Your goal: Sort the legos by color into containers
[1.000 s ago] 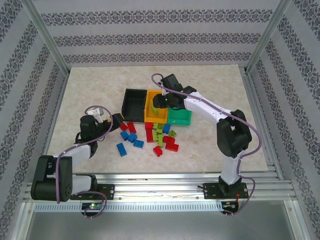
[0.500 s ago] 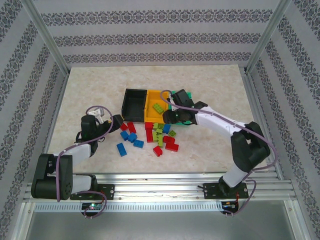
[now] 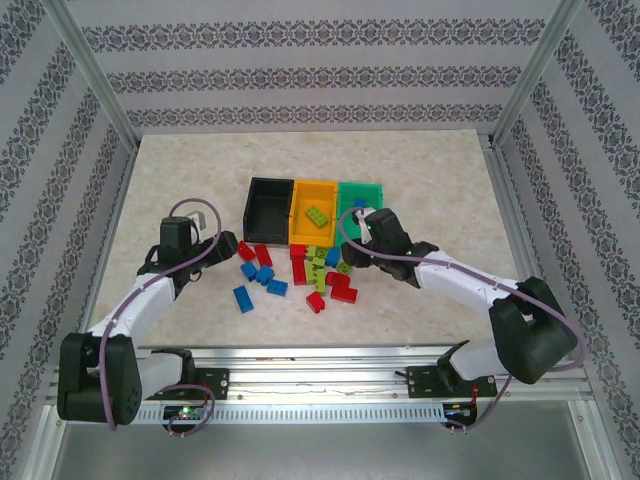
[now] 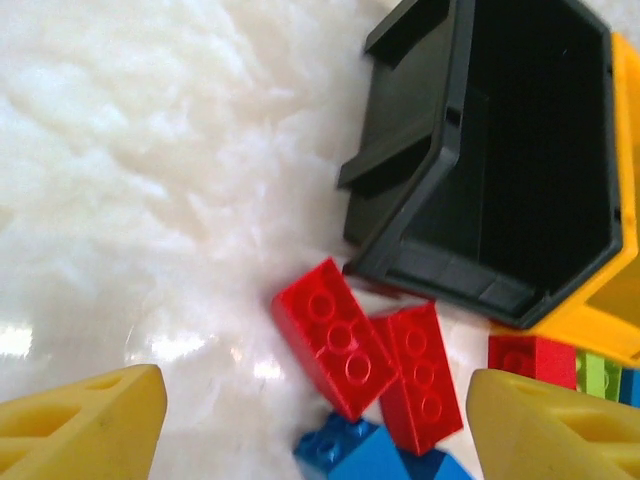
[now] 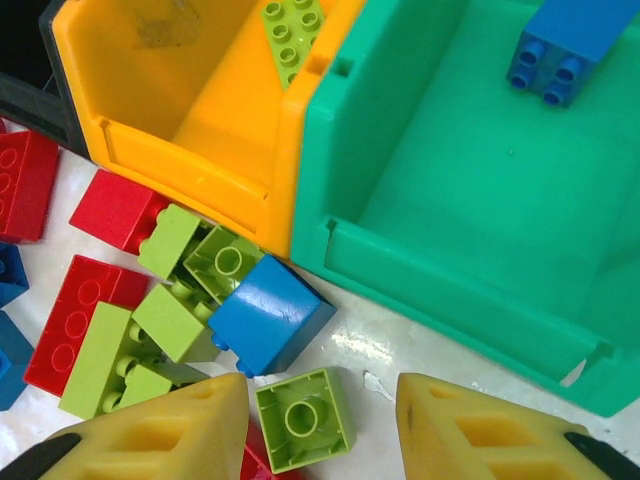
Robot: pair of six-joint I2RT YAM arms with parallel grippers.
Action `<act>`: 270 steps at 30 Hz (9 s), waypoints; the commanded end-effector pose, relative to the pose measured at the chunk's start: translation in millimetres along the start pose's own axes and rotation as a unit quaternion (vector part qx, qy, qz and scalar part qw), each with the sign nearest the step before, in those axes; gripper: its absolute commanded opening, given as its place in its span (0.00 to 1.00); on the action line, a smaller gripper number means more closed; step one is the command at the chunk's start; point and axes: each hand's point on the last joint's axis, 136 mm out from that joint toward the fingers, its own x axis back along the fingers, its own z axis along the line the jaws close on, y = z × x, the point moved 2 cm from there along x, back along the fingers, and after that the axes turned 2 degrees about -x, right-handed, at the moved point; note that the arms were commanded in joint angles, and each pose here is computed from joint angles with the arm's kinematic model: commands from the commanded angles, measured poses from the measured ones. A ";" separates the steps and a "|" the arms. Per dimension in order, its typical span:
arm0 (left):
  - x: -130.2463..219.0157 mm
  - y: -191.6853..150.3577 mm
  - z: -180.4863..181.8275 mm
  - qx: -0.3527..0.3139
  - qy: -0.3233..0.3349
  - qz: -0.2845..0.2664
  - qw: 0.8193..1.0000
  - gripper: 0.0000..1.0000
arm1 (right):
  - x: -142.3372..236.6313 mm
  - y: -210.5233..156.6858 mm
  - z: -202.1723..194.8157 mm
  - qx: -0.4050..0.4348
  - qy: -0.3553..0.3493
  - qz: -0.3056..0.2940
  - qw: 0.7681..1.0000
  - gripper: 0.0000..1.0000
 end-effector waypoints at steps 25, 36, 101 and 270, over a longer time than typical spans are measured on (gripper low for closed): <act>-68.6 -29.1 -6.3 -0.018 0.178 0.173 0.969 0.76 | 7.3 16.1 7.1 -0.015 0.024 -0.071 0.997 0.43; -84.3 -35.4 -4.2 -0.010 0.174 0.181 0.968 0.61 | 3.3 14.7 9.8 -0.022 0.034 -0.066 0.997 0.43; -27.0 -54.1 -70.0 -0.114 0.066 0.176 0.976 0.51 | -2.9 15.0 -7.4 -0.084 0.054 -0.069 0.993 0.44; -29.5 -22.3 -82.2 -0.149 -0.121 -0.016 0.981 0.57 | 23.3 88.1 -23.3 -0.076 -0.091 -0.022 0.993 0.30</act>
